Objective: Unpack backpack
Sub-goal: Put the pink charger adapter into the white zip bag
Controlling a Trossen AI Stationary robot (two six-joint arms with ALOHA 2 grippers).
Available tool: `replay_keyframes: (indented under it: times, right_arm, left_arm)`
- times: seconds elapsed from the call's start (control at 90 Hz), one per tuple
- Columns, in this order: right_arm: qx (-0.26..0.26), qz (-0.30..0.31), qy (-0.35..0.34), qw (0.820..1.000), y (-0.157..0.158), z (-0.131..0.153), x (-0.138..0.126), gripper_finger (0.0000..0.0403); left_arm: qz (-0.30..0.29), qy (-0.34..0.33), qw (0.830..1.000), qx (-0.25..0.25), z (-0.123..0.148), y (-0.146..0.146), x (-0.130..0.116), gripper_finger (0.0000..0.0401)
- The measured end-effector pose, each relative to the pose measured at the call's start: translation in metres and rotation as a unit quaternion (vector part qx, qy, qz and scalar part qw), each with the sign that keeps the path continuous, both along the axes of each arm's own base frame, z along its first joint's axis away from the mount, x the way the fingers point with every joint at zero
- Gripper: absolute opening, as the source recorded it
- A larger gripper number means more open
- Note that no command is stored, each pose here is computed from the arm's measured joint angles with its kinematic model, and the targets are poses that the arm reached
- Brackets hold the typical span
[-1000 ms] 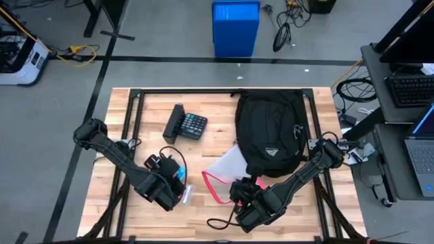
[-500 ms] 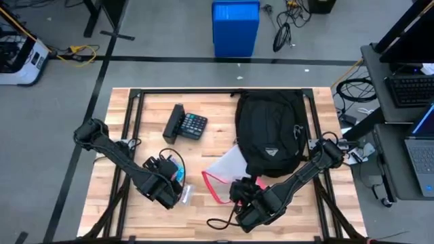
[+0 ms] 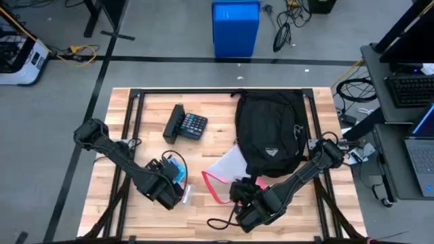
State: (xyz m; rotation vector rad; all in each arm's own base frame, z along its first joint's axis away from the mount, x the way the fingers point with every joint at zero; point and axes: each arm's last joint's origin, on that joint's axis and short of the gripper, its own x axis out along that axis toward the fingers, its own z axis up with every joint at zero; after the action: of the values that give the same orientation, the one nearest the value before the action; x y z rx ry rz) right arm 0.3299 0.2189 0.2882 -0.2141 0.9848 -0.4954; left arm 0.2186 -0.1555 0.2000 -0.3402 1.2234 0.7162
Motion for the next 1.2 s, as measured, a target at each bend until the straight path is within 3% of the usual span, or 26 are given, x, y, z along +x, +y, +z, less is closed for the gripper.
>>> replay_keyframes:
  times: [0.333, 0.511, 0.633, 0.967, 1.2]
  right_arm:
    - [0.001, 0.0, -0.002, 1.0, 0.0, 0.0, 0.0, 0.0]
    - [0.001, 0.0, -0.001, 1.0, 0.0, 0.0, 0.0, 0.0]
    - [0.001, 0.0, -0.001, 1.0, 0.0, 0.0, 0.0, 0.0]
    - [0.0, 0.0, -0.001, 1.0, 0.0, 0.0, 0.0, 0.0]
    - [0.0, 0.0, 0.0, 1.0, 0.0, 0.0, 0.0, 0.0]
  left_arm:
    - [0.006, -0.011, 1.0, 0.002, 0.0, 0.003, 0.004, 0.0334]
    - [0.007, 0.016, 1.0, 0.018, -0.014, 0.013, -0.001, 0.0334]
    - [0.019, 0.041, 0.999, 0.013, -0.022, 0.021, -0.004, 0.0334]
    - [0.009, 0.028, 1.0, -0.006, -0.023, 0.02, 0.001, 0.0333]
    - [-0.004, 0.016, 1.0, -0.023, -0.024, 0.017, 0.004, 0.0291]
